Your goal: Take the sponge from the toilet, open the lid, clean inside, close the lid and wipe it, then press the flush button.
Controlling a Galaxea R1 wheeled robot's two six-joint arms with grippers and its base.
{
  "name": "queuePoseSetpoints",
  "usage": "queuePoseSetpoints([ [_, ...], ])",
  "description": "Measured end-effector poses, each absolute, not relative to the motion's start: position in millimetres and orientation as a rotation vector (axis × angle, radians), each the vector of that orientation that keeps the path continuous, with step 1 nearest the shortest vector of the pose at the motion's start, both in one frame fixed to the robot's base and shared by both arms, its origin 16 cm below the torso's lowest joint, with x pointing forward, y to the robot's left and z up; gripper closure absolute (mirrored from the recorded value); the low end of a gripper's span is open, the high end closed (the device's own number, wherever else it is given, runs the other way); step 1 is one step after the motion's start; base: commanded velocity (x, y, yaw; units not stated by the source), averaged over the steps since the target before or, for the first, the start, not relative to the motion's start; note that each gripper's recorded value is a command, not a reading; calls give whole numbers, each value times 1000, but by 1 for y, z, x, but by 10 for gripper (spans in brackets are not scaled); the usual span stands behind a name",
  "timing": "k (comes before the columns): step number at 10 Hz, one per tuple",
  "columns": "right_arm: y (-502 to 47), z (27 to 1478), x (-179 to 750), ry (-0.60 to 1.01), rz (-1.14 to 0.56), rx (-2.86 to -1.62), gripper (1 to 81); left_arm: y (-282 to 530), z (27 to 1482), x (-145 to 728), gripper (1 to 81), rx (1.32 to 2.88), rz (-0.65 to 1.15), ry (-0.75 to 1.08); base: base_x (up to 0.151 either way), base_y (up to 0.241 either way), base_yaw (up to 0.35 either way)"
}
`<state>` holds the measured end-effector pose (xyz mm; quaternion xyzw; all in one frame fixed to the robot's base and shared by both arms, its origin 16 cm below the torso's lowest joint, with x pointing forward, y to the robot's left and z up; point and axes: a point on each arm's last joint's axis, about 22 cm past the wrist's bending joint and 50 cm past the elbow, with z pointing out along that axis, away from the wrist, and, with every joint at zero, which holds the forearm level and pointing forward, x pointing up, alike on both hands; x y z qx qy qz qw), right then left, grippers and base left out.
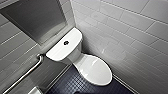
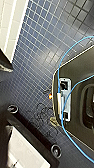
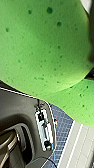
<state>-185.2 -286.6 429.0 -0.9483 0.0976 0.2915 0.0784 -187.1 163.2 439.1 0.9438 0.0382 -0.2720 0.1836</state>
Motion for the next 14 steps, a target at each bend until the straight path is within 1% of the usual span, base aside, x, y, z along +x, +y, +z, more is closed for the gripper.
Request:
queuePoseSetpoints([
  [1, -278, 425, -186, 289, 876, -2827, 811, 163, 440, -188, 10, 2661, -769, 107, 0, 0, 0],
  [2, -255, 424, -189, 276, 876, -2793, 811, 163, 439, -188, 10, 2663, -765, 108, 0, 0, 0],
  [4, -202, 436, -199, 231, 868, -2683, 811, 161, 437, -183, 10, 2659, -756, 86, 0, 0, 0],
  [5, -198, 441, -202, 237, 848, -2677, 811, 158, 430, -170, 10, 2660, -722, 57, 0, 0, 0],
  [7, -222, 436, -189, 255, 767, -2744, 811, 151, 417, -135, 10, 2669, -622, -1, 0, 0, 0],
  [8, -224, 431, -178, 253, 711, -2766, 811, 149, 412, -120, 10, 2673, -580, -30, 0, 0, 0],
  [9, -218, 428, -168, 245, 661, -2771, 811, 147, 409, -107, 10, 2676, -544, -54, 0, 0, 0],
  [10, -200, 428, -165, 231, 641, -2749, 811, 147, 407, -102, 10, 2679, -528, -60, 0, 0, 0],
  [11, -191, 431, -168, 207, 646, -2730, 811, 150, 409, -105, 10, 2685, -525, -47, 0, 0, 0],
  [14, -200, 417, -146, 71, 640, -2737, 811, 161, 418, -120, 10, 2719, -502, 69, 0, 0, 0],
])
